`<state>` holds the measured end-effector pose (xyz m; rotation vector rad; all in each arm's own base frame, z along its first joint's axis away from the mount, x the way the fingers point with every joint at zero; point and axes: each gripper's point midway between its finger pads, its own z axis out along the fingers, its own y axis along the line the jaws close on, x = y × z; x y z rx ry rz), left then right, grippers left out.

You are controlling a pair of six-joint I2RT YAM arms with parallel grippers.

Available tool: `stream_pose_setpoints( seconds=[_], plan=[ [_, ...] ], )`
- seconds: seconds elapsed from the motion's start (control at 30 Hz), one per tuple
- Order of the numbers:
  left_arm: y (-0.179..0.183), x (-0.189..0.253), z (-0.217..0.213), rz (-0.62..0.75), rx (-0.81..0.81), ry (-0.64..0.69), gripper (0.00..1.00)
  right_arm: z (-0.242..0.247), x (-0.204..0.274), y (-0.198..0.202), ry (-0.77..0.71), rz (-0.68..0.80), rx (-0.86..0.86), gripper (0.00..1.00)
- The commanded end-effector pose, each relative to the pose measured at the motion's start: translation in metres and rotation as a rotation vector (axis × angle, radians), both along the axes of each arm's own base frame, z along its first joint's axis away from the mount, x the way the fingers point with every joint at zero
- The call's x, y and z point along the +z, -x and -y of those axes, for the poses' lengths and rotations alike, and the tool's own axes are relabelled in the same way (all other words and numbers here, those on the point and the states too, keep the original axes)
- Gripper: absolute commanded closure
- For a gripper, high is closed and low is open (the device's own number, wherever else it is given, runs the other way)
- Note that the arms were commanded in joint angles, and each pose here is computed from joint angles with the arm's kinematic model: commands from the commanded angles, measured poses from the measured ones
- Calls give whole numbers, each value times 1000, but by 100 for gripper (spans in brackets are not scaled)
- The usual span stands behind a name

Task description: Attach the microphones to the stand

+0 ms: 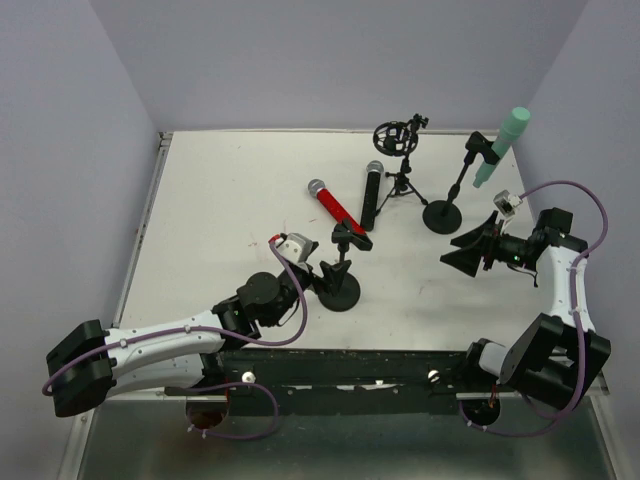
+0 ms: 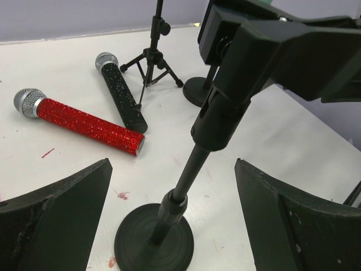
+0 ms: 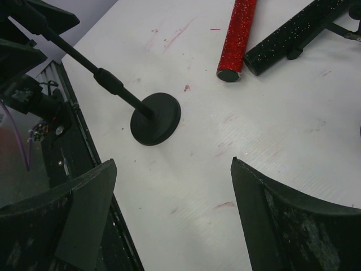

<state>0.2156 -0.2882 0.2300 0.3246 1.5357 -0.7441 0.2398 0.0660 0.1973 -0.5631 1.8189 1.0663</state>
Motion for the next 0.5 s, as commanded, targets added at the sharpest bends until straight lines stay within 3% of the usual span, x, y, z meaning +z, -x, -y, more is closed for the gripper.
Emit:
stream_pose_setpoints(
  seconds=[0.0,0.47],
  plan=[
    [14,-7,-3,-13,-60,5,1,-5,3,5,-14,36,40,9],
    [26,13,-29,115,-81,-81,2,-4,-15,13,26,37,129,9]
  ],
)
